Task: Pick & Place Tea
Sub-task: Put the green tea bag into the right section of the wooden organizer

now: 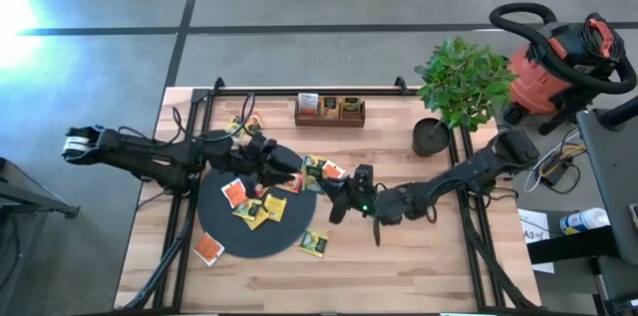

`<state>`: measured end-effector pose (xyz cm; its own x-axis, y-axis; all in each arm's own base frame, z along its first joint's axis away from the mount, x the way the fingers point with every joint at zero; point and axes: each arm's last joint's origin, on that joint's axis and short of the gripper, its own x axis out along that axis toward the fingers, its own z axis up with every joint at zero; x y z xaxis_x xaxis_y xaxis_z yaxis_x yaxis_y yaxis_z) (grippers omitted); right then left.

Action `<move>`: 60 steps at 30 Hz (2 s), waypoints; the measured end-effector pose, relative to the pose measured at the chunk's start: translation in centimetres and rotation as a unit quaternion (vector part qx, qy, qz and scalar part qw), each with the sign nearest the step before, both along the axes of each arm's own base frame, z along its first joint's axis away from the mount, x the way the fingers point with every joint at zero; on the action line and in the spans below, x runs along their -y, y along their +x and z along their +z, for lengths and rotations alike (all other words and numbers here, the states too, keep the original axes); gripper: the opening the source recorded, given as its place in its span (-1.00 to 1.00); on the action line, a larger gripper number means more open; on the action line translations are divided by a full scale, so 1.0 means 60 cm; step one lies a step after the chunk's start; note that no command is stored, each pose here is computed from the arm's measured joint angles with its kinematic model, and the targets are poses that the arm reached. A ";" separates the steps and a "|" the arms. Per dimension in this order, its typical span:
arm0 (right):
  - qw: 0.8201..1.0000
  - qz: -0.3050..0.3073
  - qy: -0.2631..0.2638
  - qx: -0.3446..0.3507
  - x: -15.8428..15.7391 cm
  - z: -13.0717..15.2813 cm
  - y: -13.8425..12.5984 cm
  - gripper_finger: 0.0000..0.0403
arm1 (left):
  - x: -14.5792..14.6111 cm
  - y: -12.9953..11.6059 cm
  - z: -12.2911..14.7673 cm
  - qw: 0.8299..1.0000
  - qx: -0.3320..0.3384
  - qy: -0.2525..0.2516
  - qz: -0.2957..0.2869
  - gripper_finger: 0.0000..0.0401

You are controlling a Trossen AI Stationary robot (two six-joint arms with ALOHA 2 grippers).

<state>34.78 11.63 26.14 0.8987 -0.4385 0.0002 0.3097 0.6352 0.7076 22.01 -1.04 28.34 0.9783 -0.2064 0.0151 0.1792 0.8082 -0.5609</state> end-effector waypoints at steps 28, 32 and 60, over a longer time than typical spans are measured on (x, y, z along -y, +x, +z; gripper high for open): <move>0.997 0.065 -0.002 0.032 0.039 -0.011 0.007 -0.96 | 0.002 0.038 -0.018 1.000 -0.019 -0.004 -0.017 -0.37; 0.997 0.069 -0.002 0.034 0.048 -0.009 0.011 -0.96 | 0.003 0.056 -0.019 0.999 -0.023 -0.002 -0.027 -0.37; 0.996 0.085 0.016 -0.018 0.048 -0.020 0.006 -0.26 | 0.004 0.065 -0.036 0.994 -0.078 0.046 -0.054 -0.92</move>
<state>35.16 8.75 24.95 0.9594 -0.2785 -0.0440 0.2241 0.6582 0.7187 25.93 -1.29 26.17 0.9395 -0.3033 -0.1593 0.1838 0.8386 -0.5129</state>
